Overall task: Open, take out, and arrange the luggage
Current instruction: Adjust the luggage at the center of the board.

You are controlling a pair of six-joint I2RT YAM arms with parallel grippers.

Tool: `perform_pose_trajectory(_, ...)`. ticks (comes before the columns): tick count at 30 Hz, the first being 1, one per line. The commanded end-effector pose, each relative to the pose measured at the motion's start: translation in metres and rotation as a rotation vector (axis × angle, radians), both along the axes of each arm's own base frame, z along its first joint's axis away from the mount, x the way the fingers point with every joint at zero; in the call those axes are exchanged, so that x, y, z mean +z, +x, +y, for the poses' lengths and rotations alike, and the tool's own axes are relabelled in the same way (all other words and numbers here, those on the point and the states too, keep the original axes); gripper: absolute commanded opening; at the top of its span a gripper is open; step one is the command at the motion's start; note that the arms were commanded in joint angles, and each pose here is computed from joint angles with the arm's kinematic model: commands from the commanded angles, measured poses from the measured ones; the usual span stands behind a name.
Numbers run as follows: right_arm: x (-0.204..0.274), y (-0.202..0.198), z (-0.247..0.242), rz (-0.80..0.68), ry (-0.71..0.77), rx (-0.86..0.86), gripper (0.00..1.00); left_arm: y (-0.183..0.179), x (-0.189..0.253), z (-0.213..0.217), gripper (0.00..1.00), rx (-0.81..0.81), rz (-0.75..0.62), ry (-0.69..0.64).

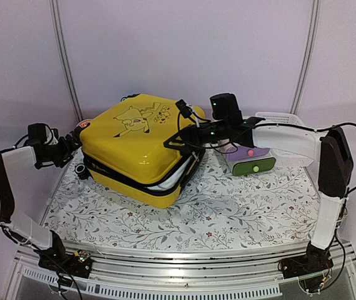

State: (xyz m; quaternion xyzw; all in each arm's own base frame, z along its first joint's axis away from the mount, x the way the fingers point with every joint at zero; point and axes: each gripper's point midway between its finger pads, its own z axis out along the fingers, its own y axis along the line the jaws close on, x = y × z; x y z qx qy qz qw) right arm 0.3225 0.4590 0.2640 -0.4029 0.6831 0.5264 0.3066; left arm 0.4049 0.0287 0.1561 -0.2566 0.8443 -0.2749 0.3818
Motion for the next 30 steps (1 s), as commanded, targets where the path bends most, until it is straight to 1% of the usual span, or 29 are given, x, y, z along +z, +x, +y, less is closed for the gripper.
perform_pose_trajectory(1, 0.001, 0.015, -0.038, -0.088, -0.077, -0.18, 0.9, -0.006, 0.037, -0.014, 0.79, -0.014, -0.117, 0.051)
perform_pose_trajectory(3, 0.003, 0.015, -0.05, -0.13, -0.09, -0.232, 0.92, -0.025, 0.047, -0.028, 0.79, -0.018, -0.139, 0.086)
perform_pose_trajectory(4, 0.004, 0.014, -0.055, -0.143, -0.093, -0.254, 0.92, -0.038, 0.062, -0.037, 0.79, -0.025, -0.18, 0.112)
perform_pose_trajectory(5, 0.004, 0.015, -0.06, -0.157, -0.095, -0.276, 0.93, -0.046, 0.063, -0.046, 0.79, -0.035, -0.182, 0.134)
perform_pose_trajectory(8, 0.008, 0.015, -0.074, -0.186, -0.092, -0.327, 0.94, -0.077, 0.094, -0.076, 0.78, -0.092, -0.275, 0.203)
perform_pose_trajectory(11, 0.003, 0.02, -0.087, -0.18, -0.098, -0.38, 0.95, -0.102, 0.119, -0.116, 0.74, -0.238, -0.366, 0.202)
perform_pose_trajectory(14, -0.004, 0.027, -0.099, -0.169, -0.105, -0.438, 0.98, -0.123, 0.135, -0.165, 0.73, -0.411, -0.416, 0.195)
perform_pose_trajectory(15, -0.006, 0.029, -0.103, -0.163, -0.11, -0.461, 0.99, -0.132, 0.136, -0.187, 0.74, -0.47, -0.423, 0.201)
perform_pose_trajectory(18, -0.015, 0.039, -0.116, -0.139, -0.13, -0.553, 0.99, -0.147, 0.136, -0.237, 0.75, -0.589, -0.43, 0.244)
perform_pose_trajectory(24, -0.027, 0.052, -0.137, -0.027, -0.159, -0.649, 0.99, -0.169, 0.124, -0.337, 0.76, -0.791, -0.396, 0.436)
perform_pose_trajectory(26, -0.033, 0.059, -0.152, 0.007, -0.166, -0.698, 0.99, -0.167, 0.118, -0.363, 0.72, -0.834, -0.374, 0.48)
perform_pose_trajectory(30, -0.035, 0.064, -0.182, 0.063, -0.129, -0.766, 0.99, -0.154, 0.083, -0.398, 0.63, -0.899, -0.29, 0.567)
